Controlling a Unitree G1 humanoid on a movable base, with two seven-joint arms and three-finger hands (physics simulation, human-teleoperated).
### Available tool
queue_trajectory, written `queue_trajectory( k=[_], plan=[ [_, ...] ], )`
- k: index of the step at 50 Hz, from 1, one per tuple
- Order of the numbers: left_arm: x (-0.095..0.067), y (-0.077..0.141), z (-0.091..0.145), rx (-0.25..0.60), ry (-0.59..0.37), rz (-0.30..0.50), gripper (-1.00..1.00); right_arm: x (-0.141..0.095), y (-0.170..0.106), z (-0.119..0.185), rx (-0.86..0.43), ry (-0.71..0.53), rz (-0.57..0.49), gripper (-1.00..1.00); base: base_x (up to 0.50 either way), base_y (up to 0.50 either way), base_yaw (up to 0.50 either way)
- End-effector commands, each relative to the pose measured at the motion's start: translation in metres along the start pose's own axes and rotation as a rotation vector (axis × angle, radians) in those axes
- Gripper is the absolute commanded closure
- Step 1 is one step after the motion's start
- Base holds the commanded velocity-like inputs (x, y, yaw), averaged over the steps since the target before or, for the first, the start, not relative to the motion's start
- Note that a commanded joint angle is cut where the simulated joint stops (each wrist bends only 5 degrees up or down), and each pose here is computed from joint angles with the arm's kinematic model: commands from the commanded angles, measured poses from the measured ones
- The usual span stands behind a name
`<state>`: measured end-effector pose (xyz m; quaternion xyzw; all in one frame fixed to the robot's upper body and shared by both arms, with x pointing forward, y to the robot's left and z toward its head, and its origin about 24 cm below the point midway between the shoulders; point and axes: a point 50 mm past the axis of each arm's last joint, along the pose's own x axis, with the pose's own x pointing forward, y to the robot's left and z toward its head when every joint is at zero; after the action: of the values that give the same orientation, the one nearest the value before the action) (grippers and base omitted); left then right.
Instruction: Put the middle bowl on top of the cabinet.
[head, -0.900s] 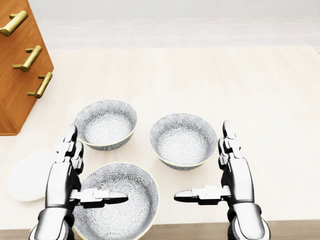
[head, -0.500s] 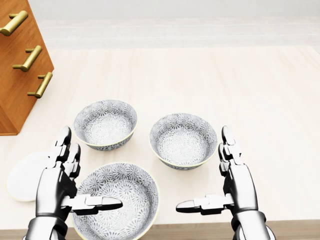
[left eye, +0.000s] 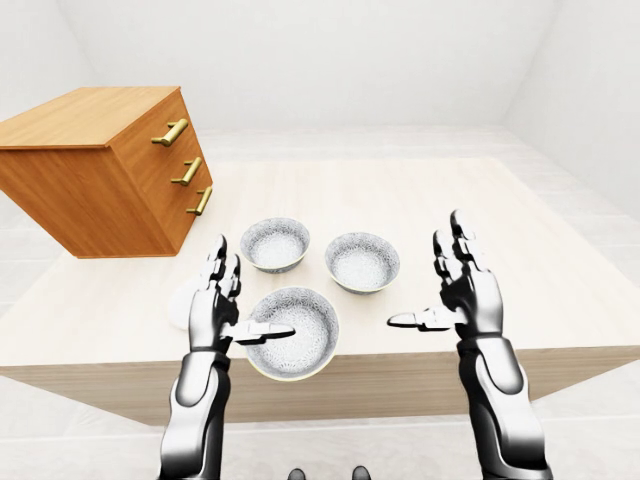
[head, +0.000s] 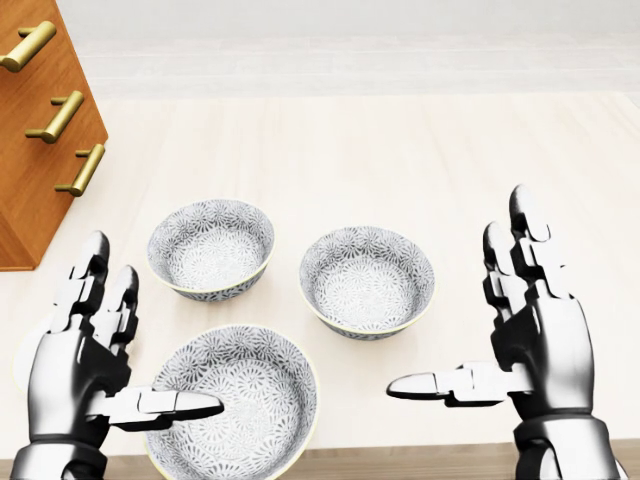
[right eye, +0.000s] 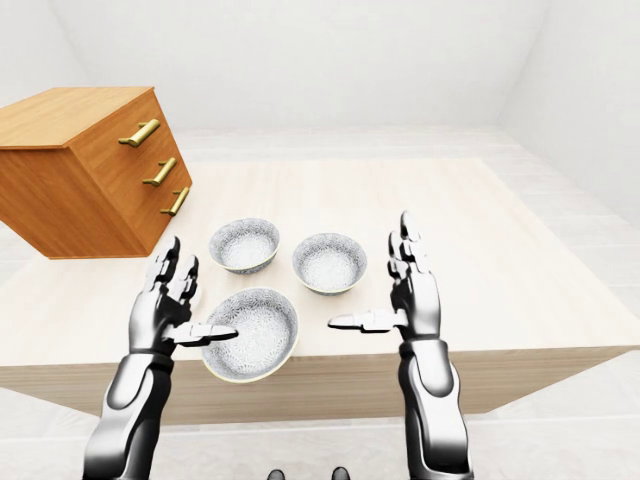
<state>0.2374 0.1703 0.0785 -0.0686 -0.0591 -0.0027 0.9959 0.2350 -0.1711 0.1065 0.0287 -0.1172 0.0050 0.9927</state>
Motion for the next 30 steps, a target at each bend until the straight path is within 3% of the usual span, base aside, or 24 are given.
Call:
queue_trajectory(
  k=[1, 3, 11, 13, 14, 30],
  plan=[
    [-0.008, -0.002, 0.044, -0.066, -0.194, -0.018, -1.00, -0.007, -0.006, 0.062, 0.016, -0.270, 0.000, -1.00, 0.00, 0.00, 0.00],
    [-0.009, 0.000, 0.059, -0.056, -0.257, 0.006, -1.00, -0.005, -0.008, 0.069, 0.010, -0.302, -0.007, -1.00, 0.00, 0.00, 0.00],
    [-0.013, -0.005, 0.073, 0.005, -0.315, -0.001, -1.00, -0.007, -0.010, 0.082, -0.009, -0.359, -0.012, -1.00, 0.00, 0.00, 0.00],
    [-0.017, -0.005, 0.092, -0.037, -0.403, 0.000, -1.00, -0.008, -0.010, 0.089, -0.011, -0.392, -0.016, -1.00, 0.00, 0.00, 0.00],
    [-0.018, -0.006, 0.100, -0.015, -0.440, -0.004, -1.00, -0.008, -0.012, 0.094, -0.011, -0.422, -0.049, -1.00, 0.00, 0.00, 0.00],
    [-0.032, -0.006, 0.140, -0.007, -0.637, -0.005, -1.00, -0.015, -0.014, 0.122, -0.035, -0.554, -0.047, -1.00, 0.00, 0.00, 0.00]
  ],
)
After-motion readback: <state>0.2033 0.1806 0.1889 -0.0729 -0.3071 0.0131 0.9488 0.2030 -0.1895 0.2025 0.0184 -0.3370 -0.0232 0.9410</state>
